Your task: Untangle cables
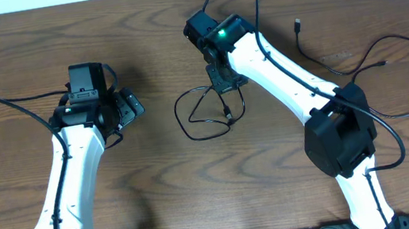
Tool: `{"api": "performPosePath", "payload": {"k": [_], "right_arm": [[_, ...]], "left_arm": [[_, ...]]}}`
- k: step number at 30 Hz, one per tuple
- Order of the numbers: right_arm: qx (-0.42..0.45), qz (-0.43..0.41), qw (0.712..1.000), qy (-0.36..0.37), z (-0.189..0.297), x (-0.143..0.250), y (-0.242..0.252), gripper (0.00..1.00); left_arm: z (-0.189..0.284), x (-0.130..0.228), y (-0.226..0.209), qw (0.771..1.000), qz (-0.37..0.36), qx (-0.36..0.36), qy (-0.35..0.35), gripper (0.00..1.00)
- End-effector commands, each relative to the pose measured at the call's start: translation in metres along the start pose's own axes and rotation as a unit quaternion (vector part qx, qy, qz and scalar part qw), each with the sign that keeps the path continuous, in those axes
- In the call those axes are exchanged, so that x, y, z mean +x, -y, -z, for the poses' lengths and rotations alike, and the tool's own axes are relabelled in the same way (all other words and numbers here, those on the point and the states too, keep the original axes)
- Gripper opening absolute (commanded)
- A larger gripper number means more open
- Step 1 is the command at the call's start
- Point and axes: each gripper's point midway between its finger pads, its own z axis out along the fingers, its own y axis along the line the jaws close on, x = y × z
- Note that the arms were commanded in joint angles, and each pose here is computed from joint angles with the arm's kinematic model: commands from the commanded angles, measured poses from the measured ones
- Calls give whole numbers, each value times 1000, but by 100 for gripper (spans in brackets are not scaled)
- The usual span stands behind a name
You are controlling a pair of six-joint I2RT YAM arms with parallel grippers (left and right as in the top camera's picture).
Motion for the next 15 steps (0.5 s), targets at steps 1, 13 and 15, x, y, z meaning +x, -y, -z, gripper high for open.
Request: {"api": "performPosePath", "payload": {"k": [1, 13, 15], "right_arm": [[12, 11, 1000, -2, -5, 3, 0, 1], [-15, 12, 1000, -19, -11, 10, -10, 21], [-15, 12, 1000, -21, -12, 11, -10, 27]], "left_arm": [[0, -3, -2, 1000, 4, -6, 3, 98], [0, -3, -2, 1000, 4, -6, 3, 98], [0, -3, -2, 1000, 4, -6, 3, 98]]}}
